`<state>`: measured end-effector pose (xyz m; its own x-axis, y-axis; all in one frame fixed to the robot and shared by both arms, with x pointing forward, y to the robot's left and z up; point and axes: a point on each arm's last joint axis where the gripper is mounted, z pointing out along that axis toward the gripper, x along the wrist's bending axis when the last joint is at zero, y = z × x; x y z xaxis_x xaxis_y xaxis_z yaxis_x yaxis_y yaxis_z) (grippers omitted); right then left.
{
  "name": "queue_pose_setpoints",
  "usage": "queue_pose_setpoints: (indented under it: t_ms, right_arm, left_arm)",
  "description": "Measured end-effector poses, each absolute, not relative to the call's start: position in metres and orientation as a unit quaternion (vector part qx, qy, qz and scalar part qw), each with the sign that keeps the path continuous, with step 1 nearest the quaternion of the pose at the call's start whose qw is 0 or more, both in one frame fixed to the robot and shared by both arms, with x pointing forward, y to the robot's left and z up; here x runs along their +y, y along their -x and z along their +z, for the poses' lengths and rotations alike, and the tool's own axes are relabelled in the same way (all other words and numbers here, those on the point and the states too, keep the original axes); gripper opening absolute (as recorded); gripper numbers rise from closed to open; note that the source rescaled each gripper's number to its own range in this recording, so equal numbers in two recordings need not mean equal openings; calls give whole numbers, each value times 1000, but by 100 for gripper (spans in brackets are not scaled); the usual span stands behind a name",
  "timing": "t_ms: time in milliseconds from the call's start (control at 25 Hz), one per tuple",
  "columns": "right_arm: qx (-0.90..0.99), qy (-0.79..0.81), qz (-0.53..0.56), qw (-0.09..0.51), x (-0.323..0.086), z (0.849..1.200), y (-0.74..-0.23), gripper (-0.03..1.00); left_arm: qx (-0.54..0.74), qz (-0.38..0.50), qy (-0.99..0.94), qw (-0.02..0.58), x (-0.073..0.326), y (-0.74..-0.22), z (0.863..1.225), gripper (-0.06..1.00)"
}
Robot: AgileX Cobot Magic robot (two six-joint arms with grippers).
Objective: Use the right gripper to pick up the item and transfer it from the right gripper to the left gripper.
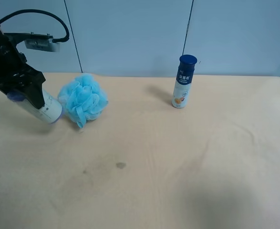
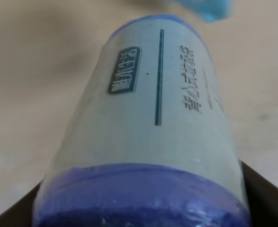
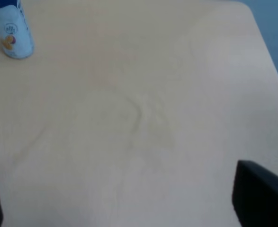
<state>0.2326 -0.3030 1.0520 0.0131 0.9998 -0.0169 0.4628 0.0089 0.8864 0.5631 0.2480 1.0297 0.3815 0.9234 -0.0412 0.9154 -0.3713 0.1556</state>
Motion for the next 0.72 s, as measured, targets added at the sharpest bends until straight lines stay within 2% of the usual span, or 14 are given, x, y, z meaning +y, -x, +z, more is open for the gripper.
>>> queue_pose_setpoints:
  t_ms: [240,480,720]
  right_arm:
    - [604,-606,359,374,-303,1052,-233,86]
    - [604,-606,359,374,-303,1052,-233,86]
    - [604,-606,359,374,-303,1052,-233,86]
  left_arm:
    - [566,54,-821,50,255,-568,1025,0]
    - [570,36,-821,6,257,-577,997,0]
    - [567,32,-823,-17,259,-581,986,0]
